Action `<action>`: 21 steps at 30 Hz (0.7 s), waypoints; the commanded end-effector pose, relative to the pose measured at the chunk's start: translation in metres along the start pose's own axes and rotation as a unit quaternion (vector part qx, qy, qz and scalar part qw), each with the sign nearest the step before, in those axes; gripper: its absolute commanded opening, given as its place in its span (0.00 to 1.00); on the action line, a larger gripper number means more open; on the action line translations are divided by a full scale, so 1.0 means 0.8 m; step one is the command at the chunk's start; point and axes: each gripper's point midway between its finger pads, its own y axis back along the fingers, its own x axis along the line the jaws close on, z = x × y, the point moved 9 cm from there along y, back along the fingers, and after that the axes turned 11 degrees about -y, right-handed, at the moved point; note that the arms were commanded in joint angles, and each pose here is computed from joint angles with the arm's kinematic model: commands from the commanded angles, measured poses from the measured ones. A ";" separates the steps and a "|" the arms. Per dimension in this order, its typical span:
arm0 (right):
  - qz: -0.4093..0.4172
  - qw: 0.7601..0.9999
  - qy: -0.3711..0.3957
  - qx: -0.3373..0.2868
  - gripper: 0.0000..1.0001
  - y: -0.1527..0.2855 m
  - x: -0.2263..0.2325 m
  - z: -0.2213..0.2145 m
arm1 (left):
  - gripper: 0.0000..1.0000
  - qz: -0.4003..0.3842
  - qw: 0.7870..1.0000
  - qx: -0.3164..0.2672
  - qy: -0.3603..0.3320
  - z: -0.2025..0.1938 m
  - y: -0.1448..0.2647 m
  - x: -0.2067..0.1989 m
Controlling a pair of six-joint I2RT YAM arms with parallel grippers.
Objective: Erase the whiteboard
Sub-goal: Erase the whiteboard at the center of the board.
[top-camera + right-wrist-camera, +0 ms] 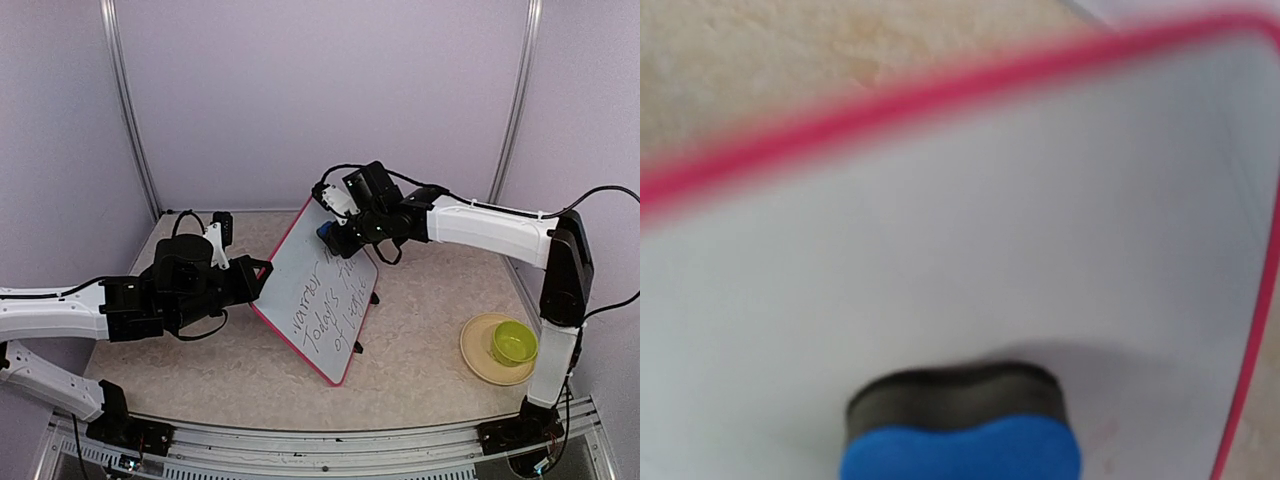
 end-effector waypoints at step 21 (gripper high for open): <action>0.041 0.999 -0.003 0.015 0.00 -0.009 -0.003 0.009 | 0.00 -0.076 0.996 0.042 -0.024 -0.011 -0.002 -0.025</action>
